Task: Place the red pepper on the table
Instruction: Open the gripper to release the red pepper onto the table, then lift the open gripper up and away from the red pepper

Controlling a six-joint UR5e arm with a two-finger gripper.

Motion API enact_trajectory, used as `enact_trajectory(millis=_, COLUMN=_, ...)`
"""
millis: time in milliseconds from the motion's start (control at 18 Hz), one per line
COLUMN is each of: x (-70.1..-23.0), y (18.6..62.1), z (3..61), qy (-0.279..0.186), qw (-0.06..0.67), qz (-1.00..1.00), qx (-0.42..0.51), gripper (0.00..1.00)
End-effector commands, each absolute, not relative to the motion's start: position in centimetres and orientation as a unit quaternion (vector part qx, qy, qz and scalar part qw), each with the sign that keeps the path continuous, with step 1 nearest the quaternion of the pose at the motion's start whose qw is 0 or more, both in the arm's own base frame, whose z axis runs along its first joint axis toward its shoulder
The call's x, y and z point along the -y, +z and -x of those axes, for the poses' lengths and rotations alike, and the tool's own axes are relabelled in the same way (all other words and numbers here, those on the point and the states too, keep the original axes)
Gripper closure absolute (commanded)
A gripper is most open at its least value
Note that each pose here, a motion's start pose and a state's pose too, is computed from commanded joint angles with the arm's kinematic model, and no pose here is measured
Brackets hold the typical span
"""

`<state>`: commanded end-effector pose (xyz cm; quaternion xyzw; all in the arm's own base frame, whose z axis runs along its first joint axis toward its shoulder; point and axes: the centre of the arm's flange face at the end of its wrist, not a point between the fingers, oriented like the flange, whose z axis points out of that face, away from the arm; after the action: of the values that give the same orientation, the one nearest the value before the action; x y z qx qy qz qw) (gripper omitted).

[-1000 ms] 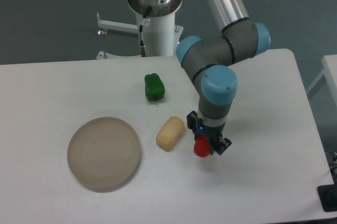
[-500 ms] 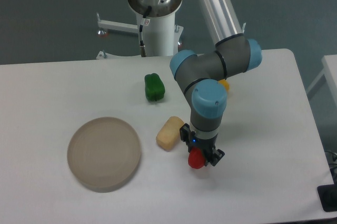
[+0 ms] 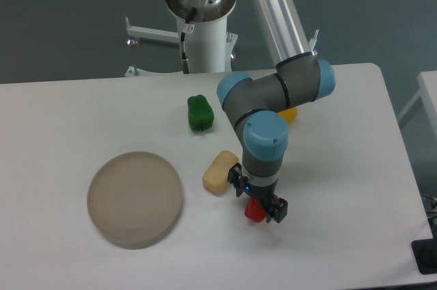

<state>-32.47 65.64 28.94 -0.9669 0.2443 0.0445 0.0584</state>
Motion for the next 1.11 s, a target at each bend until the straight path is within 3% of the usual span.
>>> enact_trajectory(millis=500, x=-55.8, y=36.5, z=37.6, qy=0.014, qw=0.028, qz=0.943, qx=-0.331, gripper=0.0)
enact_trajectory(millis=1111, x=-55.3, y=37.1, z=38.4, qy=-0.002, qw=-0.014, qz=0.938, qx=-0.346, gripper=0.0)
